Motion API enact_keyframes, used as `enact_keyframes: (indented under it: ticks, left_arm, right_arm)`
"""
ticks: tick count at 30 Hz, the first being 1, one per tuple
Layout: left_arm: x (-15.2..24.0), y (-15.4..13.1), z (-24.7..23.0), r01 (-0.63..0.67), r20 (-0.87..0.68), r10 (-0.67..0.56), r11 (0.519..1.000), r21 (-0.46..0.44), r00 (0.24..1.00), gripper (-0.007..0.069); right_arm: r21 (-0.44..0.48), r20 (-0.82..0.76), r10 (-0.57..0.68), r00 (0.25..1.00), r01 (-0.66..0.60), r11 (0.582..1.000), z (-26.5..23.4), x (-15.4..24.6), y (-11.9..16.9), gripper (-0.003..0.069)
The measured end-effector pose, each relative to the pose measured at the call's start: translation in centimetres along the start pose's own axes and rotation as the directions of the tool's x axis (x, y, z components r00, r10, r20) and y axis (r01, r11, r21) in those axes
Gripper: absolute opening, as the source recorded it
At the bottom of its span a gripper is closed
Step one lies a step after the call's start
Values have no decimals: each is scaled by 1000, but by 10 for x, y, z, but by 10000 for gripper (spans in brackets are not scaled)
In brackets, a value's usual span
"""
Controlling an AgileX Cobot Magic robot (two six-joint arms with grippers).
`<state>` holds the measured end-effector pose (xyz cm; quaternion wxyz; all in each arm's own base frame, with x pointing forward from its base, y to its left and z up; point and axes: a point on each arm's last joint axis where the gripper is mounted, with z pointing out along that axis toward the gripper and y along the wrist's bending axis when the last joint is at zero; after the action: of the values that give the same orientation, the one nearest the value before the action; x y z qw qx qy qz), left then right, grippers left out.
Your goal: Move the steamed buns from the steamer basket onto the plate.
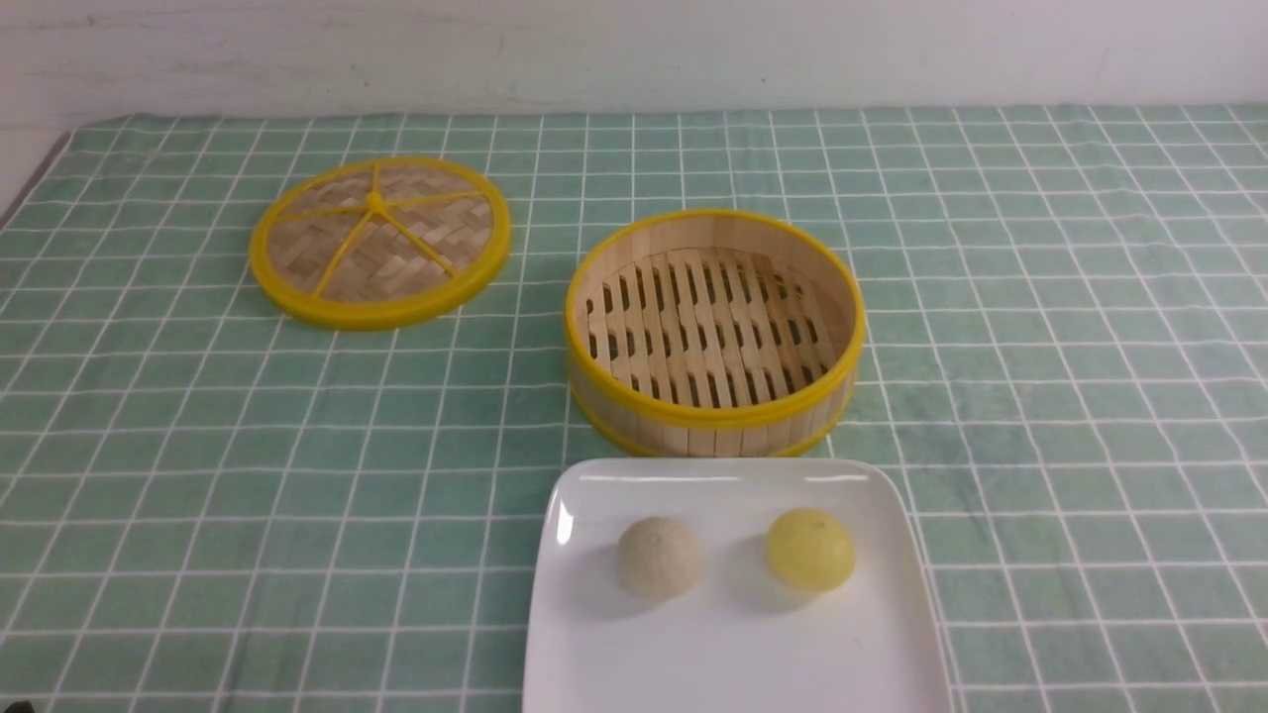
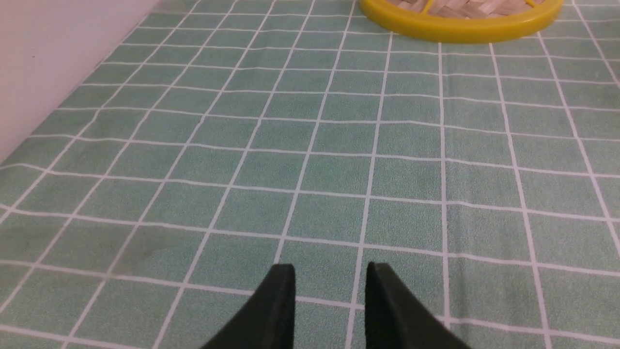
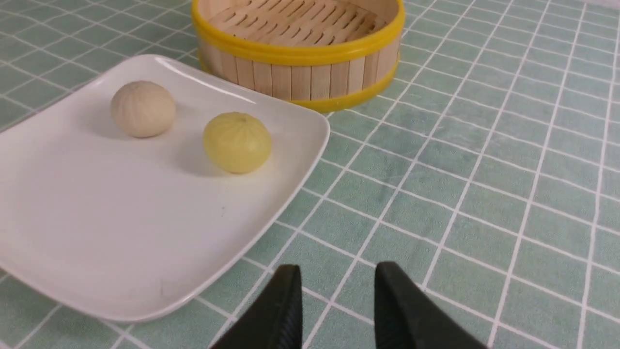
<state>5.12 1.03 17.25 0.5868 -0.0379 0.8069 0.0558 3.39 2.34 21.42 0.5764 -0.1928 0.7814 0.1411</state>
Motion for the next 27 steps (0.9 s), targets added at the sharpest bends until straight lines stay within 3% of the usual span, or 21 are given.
enact_keyframes:
  ticks: [7,19,27]
  left_arm:
    - [0,0,0,0,0,0,1000,0,1000,240]
    - [0,0,0,0,0,0,1000,0,1000,240]
    - [0,0,0,0,0,0,1000,0,1000,240]
  right_arm:
    - [28,88,-8,996,6,1000,1,-6,-3,239]
    - [36,-44,18,999,-17,999,19,34,-4,239]
    - [65,-9,-17,1000,18,998,21,35,-7,239]
